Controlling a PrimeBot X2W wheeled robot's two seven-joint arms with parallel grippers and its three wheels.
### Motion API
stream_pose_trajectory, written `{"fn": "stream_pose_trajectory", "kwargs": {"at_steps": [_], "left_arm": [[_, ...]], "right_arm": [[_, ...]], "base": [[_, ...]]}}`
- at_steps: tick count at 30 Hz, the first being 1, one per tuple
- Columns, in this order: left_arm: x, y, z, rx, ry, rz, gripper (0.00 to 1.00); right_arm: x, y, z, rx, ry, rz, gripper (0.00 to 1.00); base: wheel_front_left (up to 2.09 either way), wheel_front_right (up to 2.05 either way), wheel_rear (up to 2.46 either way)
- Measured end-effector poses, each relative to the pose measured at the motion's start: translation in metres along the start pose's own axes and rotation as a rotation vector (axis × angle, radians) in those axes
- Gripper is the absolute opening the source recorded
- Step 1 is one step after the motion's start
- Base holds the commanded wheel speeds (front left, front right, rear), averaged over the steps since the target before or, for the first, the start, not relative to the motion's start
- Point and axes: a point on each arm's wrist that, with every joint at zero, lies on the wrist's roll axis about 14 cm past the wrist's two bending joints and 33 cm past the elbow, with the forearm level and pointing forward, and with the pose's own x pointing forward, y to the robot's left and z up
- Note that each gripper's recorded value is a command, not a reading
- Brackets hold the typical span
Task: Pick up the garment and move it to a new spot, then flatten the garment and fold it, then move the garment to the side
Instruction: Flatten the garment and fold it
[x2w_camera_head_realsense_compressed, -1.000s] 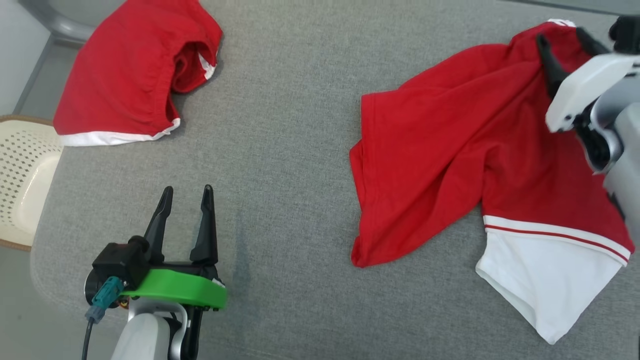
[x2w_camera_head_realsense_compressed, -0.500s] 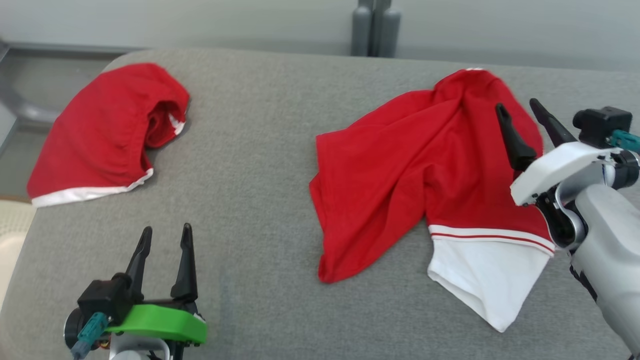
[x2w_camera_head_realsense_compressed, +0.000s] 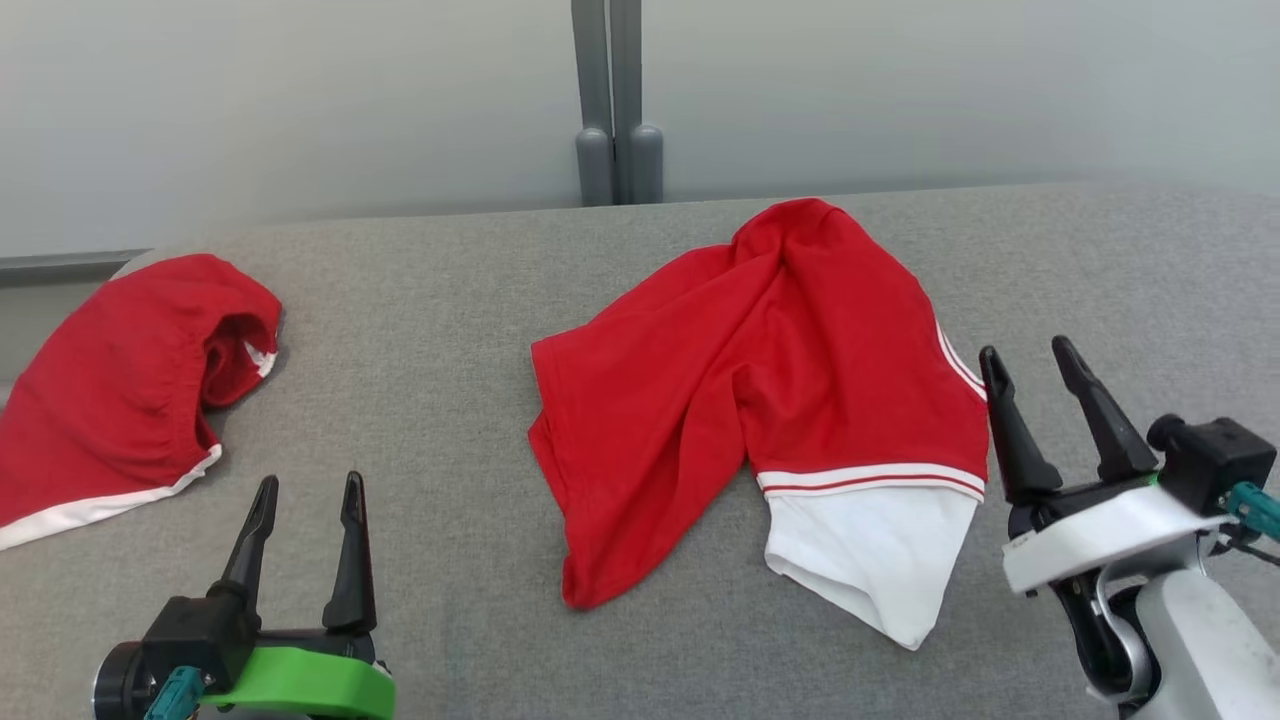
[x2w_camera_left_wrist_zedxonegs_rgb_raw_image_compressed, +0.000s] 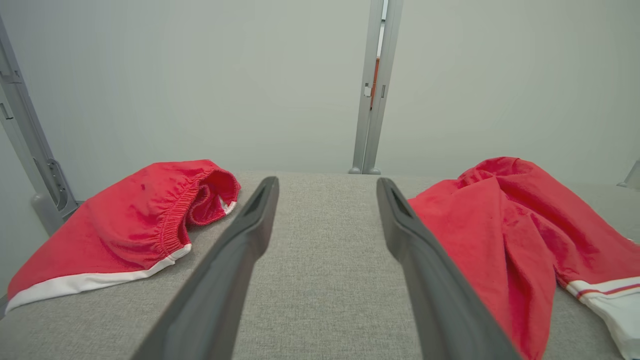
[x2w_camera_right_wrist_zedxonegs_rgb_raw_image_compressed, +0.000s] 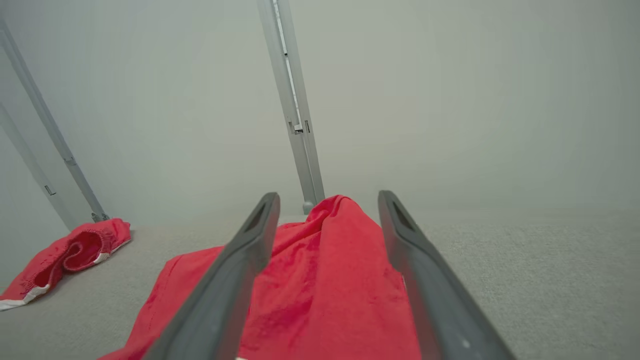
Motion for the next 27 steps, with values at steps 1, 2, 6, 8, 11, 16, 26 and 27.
{"fn": "stream_pose_trajectory", "kwargs": {"at_steps": [1,2,6,8,11,16,26,27], "left_arm": [[0.000,-0.003,0.000,-0.004,-0.002,-0.006,1.00],[0.001,-0.004,0.000,-0.006,-0.003,-0.009,1.00],[0.001,-0.009,-0.001,0.023,0.002,-0.027,1.00],[0.001,-0.009,0.002,0.010,-0.009,-0.022,1.00],[0.001,-0.012,-0.001,-0.005,-0.003,-0.026,1.00],[0.000,-0.014,-0.003,-0.012,0.004,-0.031,1.00],[-0.002,-0.014,-0.004,-0.013,0.007,-0.030,1.00],[-0.002,-0.014,-0.004,-0.013,0.007,-0.030,1.00]], "right_arm": [[-0.006,0.002,0.001,-0.011,-0.004,0.000,1.00],[-0.011,0.002,0.001,-0.019,-0.004,-0.002,1.00],[-0.027,0.000,0.001,-0.037,-0.003,-0.023,1.00],[-0.031,-0.003,0.002,-0.040,-0.009,-0.045,1.00],[-0.034,-0.006,0.003,-0.047,-0.012,-0.061,1.00],[-0.035,0.000,-0.001,-0.042,-0.004,-0.054,1.00],[-0.035,0.000,-0.005,-0.045,0.008,-0.052,1.00],[-0.035,0.000,-0.005,-0.045,0.008,-0.051,1.00]], "base": [[0.00,0.00,0.00],[0.00,0.00,0.00],[0.00,0.00,0.00],[0.00,0.00,0.00],[0.00,0.00,0.00],[0.00,0.00,0.00],[0.00,0.00,0.00],[0.00,0.00,0.00]]}}
